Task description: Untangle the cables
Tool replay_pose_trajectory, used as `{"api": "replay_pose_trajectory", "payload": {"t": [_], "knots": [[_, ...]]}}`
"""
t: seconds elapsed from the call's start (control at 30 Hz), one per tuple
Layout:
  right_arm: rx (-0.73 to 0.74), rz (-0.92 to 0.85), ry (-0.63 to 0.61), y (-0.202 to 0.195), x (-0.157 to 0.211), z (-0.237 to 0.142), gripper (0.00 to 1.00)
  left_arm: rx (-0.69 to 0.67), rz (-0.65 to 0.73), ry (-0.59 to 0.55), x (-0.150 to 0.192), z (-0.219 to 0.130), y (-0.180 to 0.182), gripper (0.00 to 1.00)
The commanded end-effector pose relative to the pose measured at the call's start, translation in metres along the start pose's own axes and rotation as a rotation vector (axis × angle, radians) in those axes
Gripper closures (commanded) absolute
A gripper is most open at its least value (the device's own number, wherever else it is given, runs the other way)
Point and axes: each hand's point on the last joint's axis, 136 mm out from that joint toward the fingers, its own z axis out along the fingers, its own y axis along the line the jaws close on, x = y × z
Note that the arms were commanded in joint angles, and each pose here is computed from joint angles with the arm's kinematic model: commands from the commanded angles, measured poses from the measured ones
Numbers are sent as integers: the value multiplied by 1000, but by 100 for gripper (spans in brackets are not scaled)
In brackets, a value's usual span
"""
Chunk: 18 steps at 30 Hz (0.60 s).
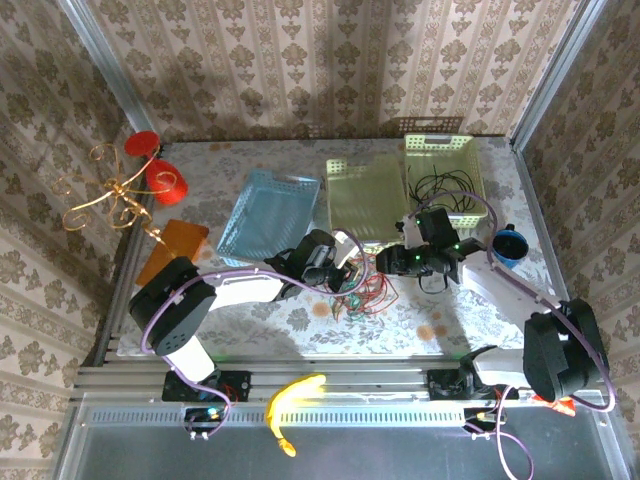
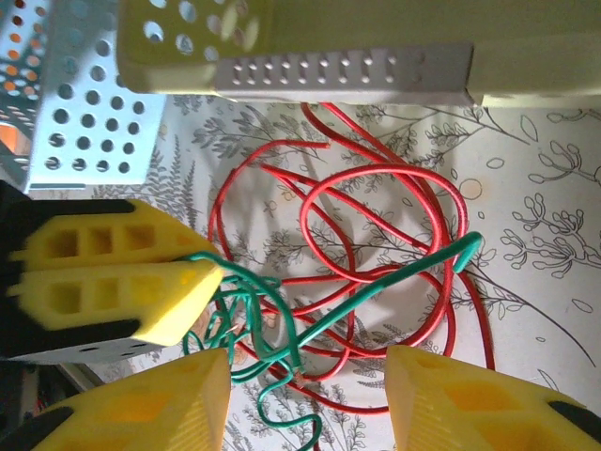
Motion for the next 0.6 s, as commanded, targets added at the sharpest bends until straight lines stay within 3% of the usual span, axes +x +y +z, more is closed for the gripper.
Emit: {"api": "replay_pose_trajectory", "payload": {"t": [0.0, 0.23, 0.4, 0.57], "knots": [[-45, -11, -6, 8, -7, 5, 52, 11, 21, -14, -3, -1, -3, 100], [-36, 19, 22, -1, -8, 25, 58, 16, 23, -21, -5, 0, -5, 100], [53, 42, 31, -20, -1, 29, 91, -2, 10, -37, -9, -2, -1, 100], [277, 106, -75, -57, -2, 5, 100, -48, -21, -82, -10, -10, 9, 100]]}}
